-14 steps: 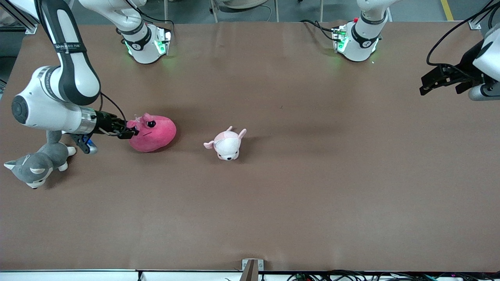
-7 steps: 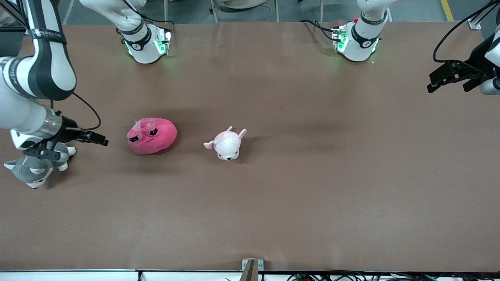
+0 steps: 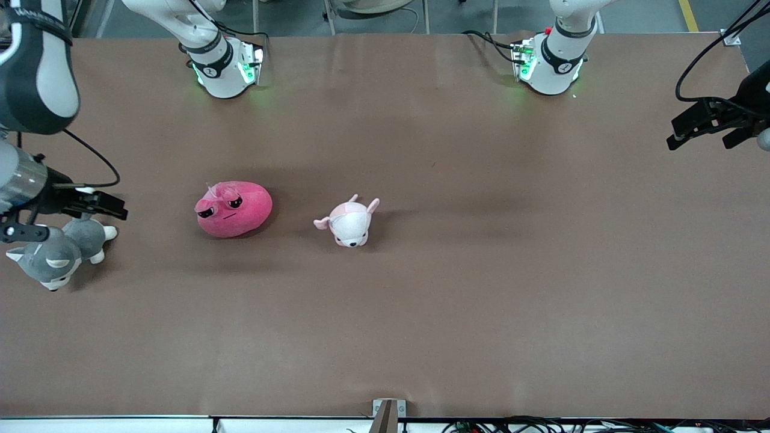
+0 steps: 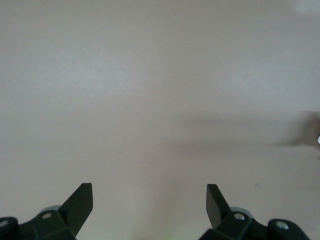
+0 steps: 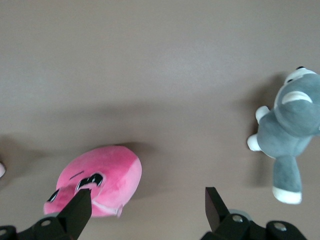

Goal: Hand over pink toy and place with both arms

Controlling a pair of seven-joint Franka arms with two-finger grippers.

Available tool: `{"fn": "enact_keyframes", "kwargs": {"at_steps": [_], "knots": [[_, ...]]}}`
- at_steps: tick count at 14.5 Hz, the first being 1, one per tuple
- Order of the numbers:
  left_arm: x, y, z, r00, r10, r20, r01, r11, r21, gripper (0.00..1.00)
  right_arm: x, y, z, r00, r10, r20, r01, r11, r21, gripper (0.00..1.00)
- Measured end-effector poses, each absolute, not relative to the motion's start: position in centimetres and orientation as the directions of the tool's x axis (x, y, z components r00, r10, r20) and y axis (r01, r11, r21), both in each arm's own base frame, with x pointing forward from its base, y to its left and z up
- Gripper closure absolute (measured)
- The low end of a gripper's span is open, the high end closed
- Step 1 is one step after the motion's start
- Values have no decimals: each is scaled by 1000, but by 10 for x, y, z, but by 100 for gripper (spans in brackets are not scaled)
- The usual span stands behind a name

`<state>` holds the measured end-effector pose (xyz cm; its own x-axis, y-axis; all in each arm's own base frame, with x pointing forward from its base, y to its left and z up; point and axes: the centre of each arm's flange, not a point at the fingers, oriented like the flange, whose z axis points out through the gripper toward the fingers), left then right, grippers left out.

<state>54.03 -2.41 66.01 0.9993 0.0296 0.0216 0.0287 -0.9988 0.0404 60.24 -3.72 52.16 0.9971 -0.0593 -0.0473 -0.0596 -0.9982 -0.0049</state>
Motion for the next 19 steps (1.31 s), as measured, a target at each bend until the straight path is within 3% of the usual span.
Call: {"fn": "enact_keyframes", "kwargs": {"at_steps": [3,10,15,19], "knots": [[543,-22,659,999,30,19,30,-999,43,0,603,-47,548,997,-70,-41,-71,-997,-4,0],[544,-22,659,999,31,19,30,-999,44,0,606,-59,556,997,-65,-34,-65,-998,-5,0],[546,-16,655,999,39,13,39,-998,49,0,593,-50,555,989,-47,-140,-49,-999,-12,0],[546,-13,656,999,42,14,41,-998,52,0,577,-41,578,991,-27,-133,-28,-1000,-6,0]]}}
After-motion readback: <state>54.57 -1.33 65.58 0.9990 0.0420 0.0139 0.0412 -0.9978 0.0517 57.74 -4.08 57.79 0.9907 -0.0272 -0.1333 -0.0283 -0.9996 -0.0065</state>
